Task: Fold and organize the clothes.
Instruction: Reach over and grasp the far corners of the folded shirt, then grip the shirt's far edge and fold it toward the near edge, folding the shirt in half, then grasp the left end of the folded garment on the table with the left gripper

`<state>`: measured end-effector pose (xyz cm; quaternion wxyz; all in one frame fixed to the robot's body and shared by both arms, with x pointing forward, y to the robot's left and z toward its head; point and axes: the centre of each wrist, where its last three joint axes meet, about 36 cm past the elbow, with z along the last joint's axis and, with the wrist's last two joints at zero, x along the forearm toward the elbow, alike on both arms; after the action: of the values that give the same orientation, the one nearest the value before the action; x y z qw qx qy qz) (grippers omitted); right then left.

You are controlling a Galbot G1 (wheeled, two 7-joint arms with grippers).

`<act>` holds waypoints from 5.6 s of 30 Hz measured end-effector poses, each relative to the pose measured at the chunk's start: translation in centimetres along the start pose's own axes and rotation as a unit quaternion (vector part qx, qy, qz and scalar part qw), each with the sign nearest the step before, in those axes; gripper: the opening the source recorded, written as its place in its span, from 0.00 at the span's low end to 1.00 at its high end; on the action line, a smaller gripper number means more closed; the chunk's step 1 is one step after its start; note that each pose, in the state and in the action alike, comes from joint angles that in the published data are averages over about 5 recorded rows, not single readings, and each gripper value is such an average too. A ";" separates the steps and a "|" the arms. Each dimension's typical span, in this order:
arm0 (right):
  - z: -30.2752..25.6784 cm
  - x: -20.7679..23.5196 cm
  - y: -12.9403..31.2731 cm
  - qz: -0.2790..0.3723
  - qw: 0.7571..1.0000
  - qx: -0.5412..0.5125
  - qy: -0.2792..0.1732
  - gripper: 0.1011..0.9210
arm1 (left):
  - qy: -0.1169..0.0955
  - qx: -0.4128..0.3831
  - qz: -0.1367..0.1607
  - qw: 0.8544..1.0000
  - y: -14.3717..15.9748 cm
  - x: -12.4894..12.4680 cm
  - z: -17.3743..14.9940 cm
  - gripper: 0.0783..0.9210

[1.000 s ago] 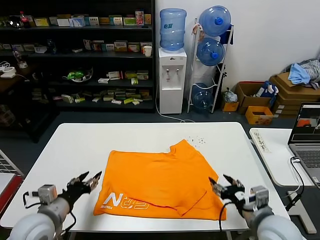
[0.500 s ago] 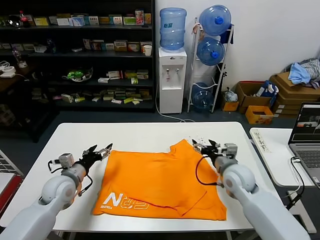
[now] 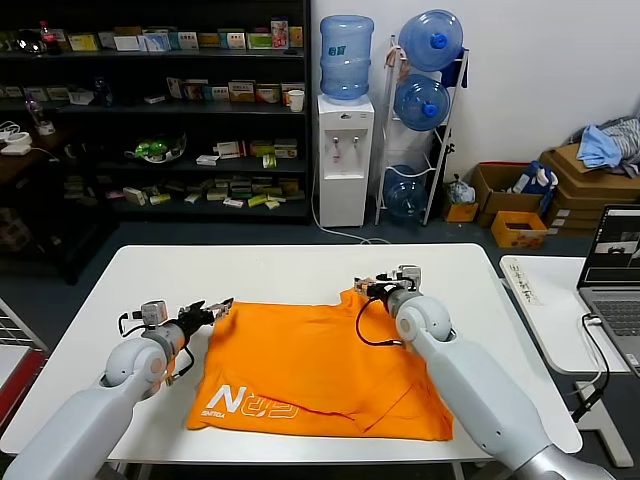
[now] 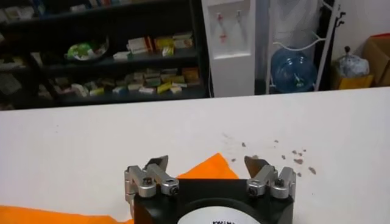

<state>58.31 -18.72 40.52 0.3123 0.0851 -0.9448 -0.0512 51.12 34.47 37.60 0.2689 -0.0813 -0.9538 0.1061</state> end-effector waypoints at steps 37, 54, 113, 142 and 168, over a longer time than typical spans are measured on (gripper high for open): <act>0.5 -3.5 0.4 0.020 0.999 0.011 0.048 0.30 | 0.024 -0.035 0.000 0.999 -0.8 -3.2 1.7 0.44; 1.2 -2.6 0.0 0.010 1.000 0.001 0.023 0.03 | 0.002 -0.047 0.006 0.999 -1.3 -2.9 2.2 0.02; 10.3 23.8 -3.5 -0.019 0.999 0.027 -0.015 0.34 | -0.061 -0.099 0.037 0.993 -4.5 14.6 6.8 0.30; 10.0 27.1 -5.6 0.013 0.998 0.010 -0.059 0.88 | -0.038 -0.059 -0.008 0.998 -3.0 14.6 12.6 0.88; 10.4 27.2 -7.2 0.024 0.994 0.004 -0.103 0.88 | -0.030 -0.037 -0.019 0.999 -3.2 13.4 16.0 0.38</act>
<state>31.54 -30.61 46.91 0.2140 0.0574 -0.9739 -0.0486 31.04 31.69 31.69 0.2388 -0.0699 -0.9661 0.0685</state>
